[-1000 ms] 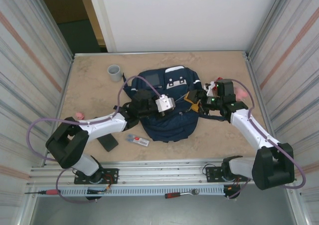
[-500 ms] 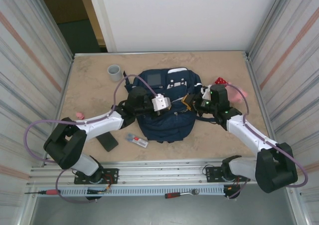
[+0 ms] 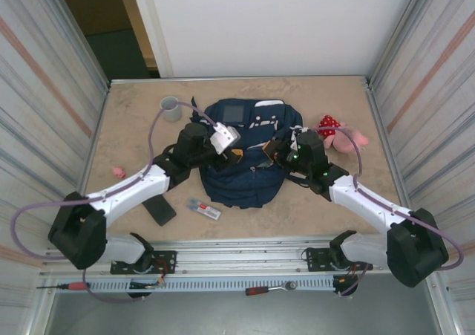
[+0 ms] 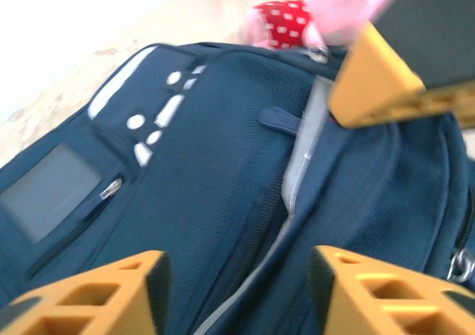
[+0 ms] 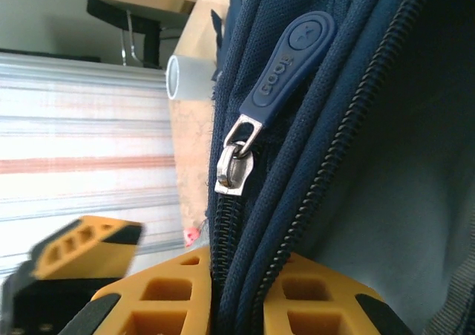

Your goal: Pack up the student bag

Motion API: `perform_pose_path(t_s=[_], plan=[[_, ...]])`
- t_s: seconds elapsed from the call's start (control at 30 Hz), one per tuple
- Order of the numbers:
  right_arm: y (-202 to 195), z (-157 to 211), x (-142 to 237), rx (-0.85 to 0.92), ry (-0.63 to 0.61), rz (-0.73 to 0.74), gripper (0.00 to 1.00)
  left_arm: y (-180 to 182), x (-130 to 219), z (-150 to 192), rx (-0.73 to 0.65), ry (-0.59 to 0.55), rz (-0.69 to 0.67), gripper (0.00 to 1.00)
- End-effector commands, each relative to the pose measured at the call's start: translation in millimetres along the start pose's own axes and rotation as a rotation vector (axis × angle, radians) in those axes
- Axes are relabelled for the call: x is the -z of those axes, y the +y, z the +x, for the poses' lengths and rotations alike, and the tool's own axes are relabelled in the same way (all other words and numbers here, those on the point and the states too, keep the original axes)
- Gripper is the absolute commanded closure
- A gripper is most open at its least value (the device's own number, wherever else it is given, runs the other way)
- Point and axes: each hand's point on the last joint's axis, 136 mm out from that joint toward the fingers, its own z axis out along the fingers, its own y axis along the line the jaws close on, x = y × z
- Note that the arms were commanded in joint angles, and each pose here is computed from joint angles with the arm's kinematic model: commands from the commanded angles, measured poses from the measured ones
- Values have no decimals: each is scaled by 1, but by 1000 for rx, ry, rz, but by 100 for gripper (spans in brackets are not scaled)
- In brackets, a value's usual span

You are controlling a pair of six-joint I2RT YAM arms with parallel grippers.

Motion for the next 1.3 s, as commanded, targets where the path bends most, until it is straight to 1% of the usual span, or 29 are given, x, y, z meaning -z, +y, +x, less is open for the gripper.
perform_pose_path(t_s=[0.0, 0.07, 0.17, 0.33, 0.47, 0.57, 0.67, 0.73, 0.8, 0.93, 1.0, 1.07, 1.27], plan=[[23, -14, -3, 33, -83, -40, 100, 24, 33, -10, 308, 24, -139, 39], [27, -14, -5, 43, -81, -42, 100, 18, 41, 0, 443, 50, -134, 36], [28, -11, -7, 54, -71, -33, 100, 2, 46, 14, 534, 88, -110, 35], [26, -6, -8, 64, -64, -18, 100, -38, 44, 32, 616, 134, -49, 36], [27, -5, -7, 69, -61, -21, 100, -67, 30, 36, 669, 155, 14, 38], [28, -3, -7, 73, -51, -22, 100, -82, 18, 34, 693, 167, 46, 40], [29, -1, -7, 76, -43, -23, 100, -91, 6, 30, 689, 172, 58, 40], [29, -1, -7, 76, -40, -25, 100, -93, 2, 27, 664, 160, 30, 40], [30, 0, -6, 77, -37, -26, 100, -94, -2, 27, 640, 157, -6, 43], [31, 1, -6, 80, -31, -29, 100, -92, -11, 31, 633, 184, -57, 43], [32, 2, -7, 81, -26, -32, 100, -92, -13, 28, 607, 186, -74, 43], [34, 3, -7, 82, -18, -35, 100, -91, -14, 27, 577, 185, -109, 46], [40, 5, -5, 98, -14, -45, 100, -84, -22, 48, 548, 278, -197, 51]])
